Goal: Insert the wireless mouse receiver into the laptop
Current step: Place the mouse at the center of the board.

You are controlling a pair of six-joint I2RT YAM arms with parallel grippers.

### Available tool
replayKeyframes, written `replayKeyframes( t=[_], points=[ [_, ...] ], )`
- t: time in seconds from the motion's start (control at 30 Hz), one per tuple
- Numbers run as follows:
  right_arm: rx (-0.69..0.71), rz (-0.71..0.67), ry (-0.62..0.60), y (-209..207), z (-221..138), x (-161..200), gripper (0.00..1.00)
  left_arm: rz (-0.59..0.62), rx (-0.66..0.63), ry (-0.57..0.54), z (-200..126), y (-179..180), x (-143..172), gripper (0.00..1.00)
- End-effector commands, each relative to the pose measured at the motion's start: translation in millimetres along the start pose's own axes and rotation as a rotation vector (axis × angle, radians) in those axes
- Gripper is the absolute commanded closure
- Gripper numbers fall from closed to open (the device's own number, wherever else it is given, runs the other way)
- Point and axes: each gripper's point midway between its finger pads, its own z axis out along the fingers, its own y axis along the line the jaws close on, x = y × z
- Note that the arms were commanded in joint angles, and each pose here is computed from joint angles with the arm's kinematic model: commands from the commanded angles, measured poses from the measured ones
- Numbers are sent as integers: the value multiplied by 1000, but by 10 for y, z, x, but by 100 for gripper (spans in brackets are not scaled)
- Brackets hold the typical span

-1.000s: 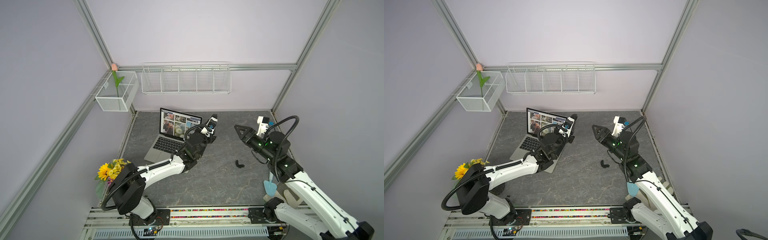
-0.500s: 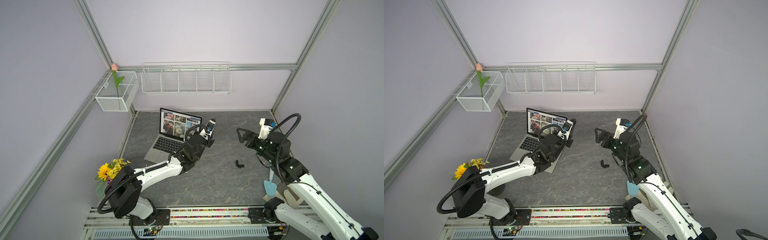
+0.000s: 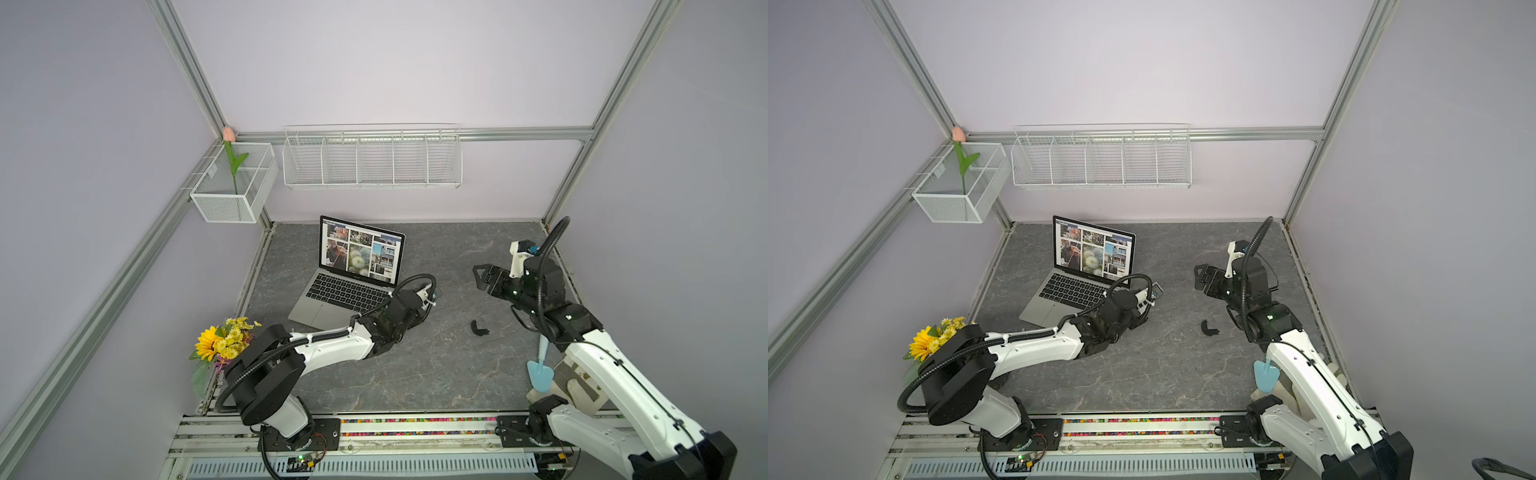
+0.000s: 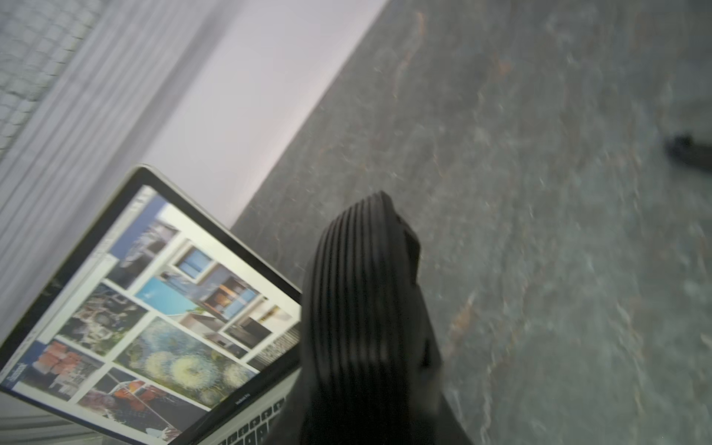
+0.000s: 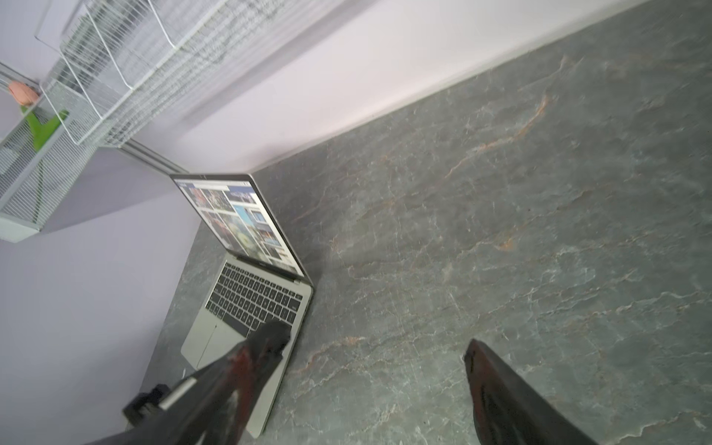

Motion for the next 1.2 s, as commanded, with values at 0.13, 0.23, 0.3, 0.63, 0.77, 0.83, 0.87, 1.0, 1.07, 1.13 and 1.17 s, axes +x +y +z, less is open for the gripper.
replayKeyframes(
  t=[0.13,0.23,0.3,0.63,0.77,0.83,0.87,1.0,1.07,1.13,1.17],
  points=[
    [-43,73,376,-102,200,785,11,393,20,138,109,-395,415,100],
    [19,123,467,-292,270,1071,11,504,34,173,139,-528,518,100],
    [20,156,509,-327,318,1196,11,557,50,169,135,-608,532,100],
    [15,176,527,-357,408,1280,11,603,150,104,2,-764,418,48],
    [25,159,525,-371,445,1260,11,552,157,79,-126,-690,347,1],
    [26,150,520,-363,463,1231,11,521,137,78,-181,-621,336,1],
    [19,142,516,-347,475,1206,11,501,125,80,-214,-578,335,1],
    [16,118,509,-316,539,1132,11,264,49,88,-397,-263,200,1],
    [18,111,513,-323,575,1132,11,126,70,61,-531,-168,111,1],
    [-4,97,489,-233,620,1000,11,35,100,19,-643,-163,64,1],
    [-8,94,488,-218,643,977,11,-45,76,15,-679,-100,66,1]
  ],
)
